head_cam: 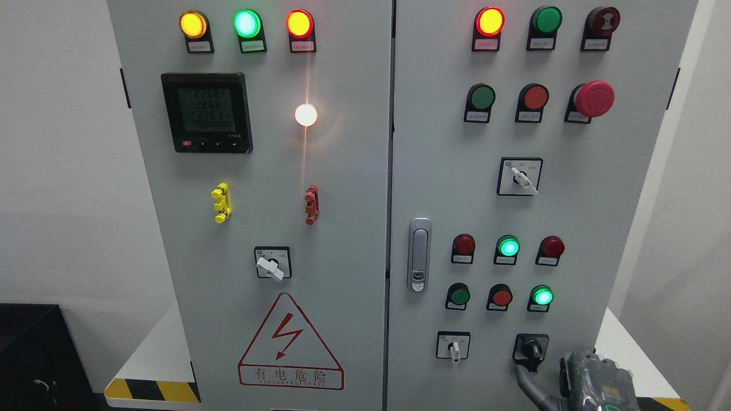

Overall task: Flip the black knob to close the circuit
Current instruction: 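Raise the right hand up to the black rotary knob, then grip the black knob with the right hand and twist it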

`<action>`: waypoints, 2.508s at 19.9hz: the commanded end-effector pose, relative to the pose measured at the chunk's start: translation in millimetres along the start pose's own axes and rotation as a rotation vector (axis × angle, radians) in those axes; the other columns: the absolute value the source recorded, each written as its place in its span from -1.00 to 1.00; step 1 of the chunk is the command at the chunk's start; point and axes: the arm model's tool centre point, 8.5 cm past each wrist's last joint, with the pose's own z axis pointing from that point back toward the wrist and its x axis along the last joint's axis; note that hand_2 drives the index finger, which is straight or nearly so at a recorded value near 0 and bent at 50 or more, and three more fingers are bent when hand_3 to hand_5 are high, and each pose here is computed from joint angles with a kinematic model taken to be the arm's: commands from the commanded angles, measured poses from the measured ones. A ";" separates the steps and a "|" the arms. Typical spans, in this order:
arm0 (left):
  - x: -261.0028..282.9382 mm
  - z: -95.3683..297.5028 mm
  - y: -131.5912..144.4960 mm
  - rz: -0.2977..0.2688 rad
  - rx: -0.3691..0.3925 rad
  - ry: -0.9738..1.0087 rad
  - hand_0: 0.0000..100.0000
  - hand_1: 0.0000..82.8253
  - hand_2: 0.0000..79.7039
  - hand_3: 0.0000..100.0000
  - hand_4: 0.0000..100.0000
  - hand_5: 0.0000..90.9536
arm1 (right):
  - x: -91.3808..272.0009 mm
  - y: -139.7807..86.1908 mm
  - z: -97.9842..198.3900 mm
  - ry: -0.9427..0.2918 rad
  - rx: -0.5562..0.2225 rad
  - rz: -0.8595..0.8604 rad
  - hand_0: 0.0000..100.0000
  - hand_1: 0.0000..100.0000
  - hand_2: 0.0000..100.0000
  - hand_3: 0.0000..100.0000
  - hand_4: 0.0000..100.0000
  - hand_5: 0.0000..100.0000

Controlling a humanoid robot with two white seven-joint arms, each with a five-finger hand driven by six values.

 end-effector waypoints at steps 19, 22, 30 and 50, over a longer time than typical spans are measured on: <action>-4.3 0.0 -1.7 0.004 -0.004 -0.006 -0.76 0.34 -1.00 -1.00 -1.00 -1.00 | 3.3 8.6 -2.7 0.016 0.012 -0.001 -1.00 -1.00 0.89 1.00 0.91 1.00; -4.3 0.0 -1.7 0.003 -0.004 -0.007 -0.76 0.34 -1.00 -1.00 -1.00 -1.00 | 1.9 8.1 -3.0 0.017 0.011 0.000 -1.00 -1.00 0.88 1.00 0.91 1.00; -4.3 0.0 -1.7 0.004 -0.004 -0.006 -0.76 0.34 -1.00 -1.00 -1.00 -1.00 | -3.0 5.2 -4.8 0.026 0.003 0.006 -1.00 -1.00 0.88 1.00 0.91 1.00; -4.3 0.0 -1.7 0.003 -0.004 -0.007 -0.76 0.34 -1.00 -1.00 -1.00 -1.00 | -10.0 1.7 -6.2 0.039 -0.006 0.005 -1.00 -1.00 0.88 1.00 0.90 1.00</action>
